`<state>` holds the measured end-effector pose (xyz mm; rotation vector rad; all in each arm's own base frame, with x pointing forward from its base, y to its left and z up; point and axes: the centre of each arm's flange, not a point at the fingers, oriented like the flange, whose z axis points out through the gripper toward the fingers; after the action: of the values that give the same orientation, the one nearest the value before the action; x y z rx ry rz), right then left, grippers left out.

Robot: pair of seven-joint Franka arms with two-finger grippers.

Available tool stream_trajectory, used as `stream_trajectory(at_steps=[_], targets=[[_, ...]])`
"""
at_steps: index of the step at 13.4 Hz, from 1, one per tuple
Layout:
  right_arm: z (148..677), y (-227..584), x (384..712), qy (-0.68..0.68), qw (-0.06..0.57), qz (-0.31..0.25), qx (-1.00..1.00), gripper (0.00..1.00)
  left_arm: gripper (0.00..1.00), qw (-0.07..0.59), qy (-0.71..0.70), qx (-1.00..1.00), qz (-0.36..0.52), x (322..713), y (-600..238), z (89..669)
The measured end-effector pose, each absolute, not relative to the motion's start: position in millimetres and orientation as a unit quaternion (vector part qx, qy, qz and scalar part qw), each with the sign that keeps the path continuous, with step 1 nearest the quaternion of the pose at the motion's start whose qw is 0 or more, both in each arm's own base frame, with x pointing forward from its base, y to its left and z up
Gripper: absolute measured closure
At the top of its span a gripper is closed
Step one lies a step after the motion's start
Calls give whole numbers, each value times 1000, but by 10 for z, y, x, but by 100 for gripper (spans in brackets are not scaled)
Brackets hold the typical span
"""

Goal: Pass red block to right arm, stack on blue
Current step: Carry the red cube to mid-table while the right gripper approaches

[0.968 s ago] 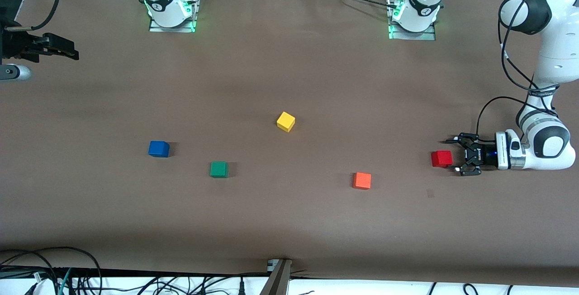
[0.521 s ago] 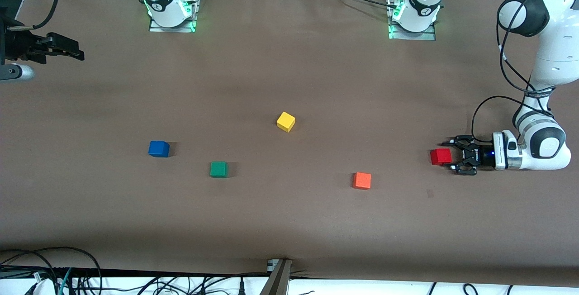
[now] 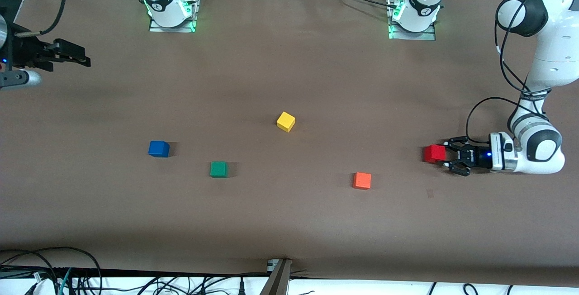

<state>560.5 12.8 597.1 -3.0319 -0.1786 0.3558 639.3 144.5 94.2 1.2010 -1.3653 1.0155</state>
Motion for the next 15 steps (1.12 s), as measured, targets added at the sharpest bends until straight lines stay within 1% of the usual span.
stream_trajectory(at_steps=[2, 5, 7, 8, 11, 13, 15], targets=[[5801, 257, 5702, -67, 52, 130, -988, 0, 44, 558, -554, 456, 416, 6499, 912, 1184], [5550, 626, 5792, -95, 61, 151, -982, 0, 44, 600, -564, 394, 409, 6648, -28, 1507], [5351, 963, 5843, -116, 85, 165, -976, 0, 44, 626, -567, 361, 395, 6666, -769, 1640], [5239, 1076, 5879, -119, 107, 172, -972, 0, 44, 633, -565, 351, 395, 6669, -1128, 1685], [4904, 1321, 6059, -107, 209, 180, -955, 0, 44, 636, -555, 352, 404, 6700, -1988, 1822], [4688, 1475, 6214, -92, 261, 168, -946, 0, 44, 631, -549, 372, 403, 6725, -2393, 1955], [4493, 1687, 6336, -82, 294, 153, -940, 0, 44, 629, -544, 392, 393, 6713, -2748, 2108]])
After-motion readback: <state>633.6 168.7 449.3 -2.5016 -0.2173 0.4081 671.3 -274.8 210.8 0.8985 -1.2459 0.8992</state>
